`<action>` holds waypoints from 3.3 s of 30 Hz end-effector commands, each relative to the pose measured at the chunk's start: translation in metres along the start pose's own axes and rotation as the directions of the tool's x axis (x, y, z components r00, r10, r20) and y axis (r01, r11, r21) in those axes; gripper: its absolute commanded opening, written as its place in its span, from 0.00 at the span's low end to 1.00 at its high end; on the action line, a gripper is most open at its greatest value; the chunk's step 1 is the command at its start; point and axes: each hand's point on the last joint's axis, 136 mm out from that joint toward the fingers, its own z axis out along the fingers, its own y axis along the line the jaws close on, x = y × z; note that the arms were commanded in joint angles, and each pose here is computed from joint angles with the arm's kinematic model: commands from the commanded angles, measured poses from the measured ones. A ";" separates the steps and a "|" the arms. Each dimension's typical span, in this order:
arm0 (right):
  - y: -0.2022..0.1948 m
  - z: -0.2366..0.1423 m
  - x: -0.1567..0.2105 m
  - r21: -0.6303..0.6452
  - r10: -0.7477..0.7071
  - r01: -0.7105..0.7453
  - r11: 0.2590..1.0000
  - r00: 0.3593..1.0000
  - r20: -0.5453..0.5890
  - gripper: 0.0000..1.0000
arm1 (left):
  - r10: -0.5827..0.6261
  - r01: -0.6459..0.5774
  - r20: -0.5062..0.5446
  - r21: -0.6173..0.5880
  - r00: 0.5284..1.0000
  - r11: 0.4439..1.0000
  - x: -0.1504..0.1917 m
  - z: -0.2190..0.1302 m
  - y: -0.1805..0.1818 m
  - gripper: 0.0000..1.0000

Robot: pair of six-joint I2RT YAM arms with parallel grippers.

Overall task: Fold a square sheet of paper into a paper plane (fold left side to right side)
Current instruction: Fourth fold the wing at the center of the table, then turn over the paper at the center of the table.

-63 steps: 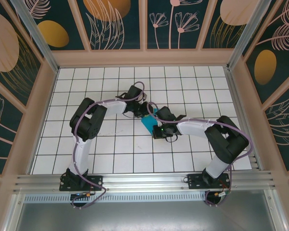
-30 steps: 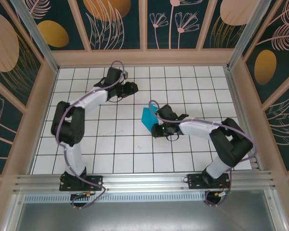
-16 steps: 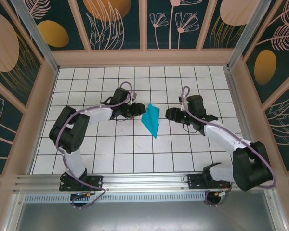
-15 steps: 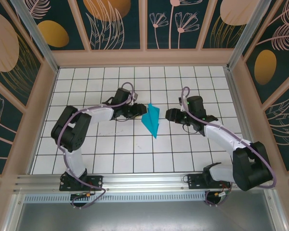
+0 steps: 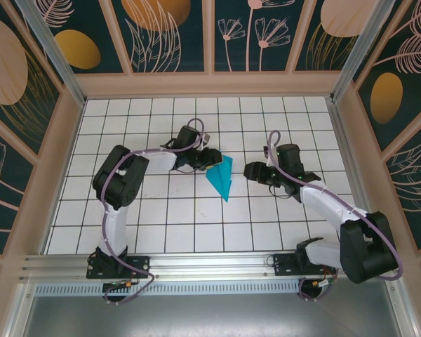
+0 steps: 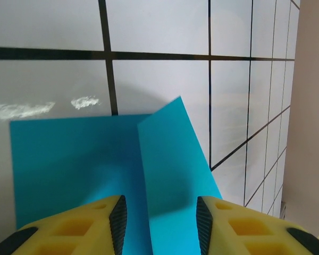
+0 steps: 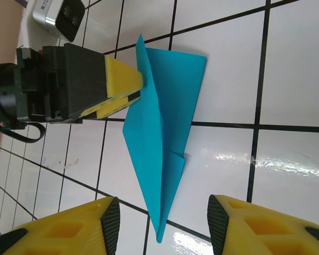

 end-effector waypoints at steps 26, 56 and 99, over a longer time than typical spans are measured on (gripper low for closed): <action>0.076 -0.064 -0.035 -0.495 0.026 0.056 0.867 0.987 0.158 0.99 | 0.226 -0.285 0.262 0.211 0.938 0.935 -0.051 -0.110 -0.167 0.08; 0.152 -0.055 -0.038 -0.693 -0.008 0.064 0.718 0.997 0.083 0.46 | 0.197 -0.304 0.272 0.444 0.942 0.843 -0.029 -0.159 -0.227 0.10; 0.026 0.022 0.003 0.661 -0.496 0.733 -0.160 0.520 -0.696 0.12 | 0.375 -0.075 0.786 -0.391 0.491 0.917 -0.038 -0.373 -0.105 0.65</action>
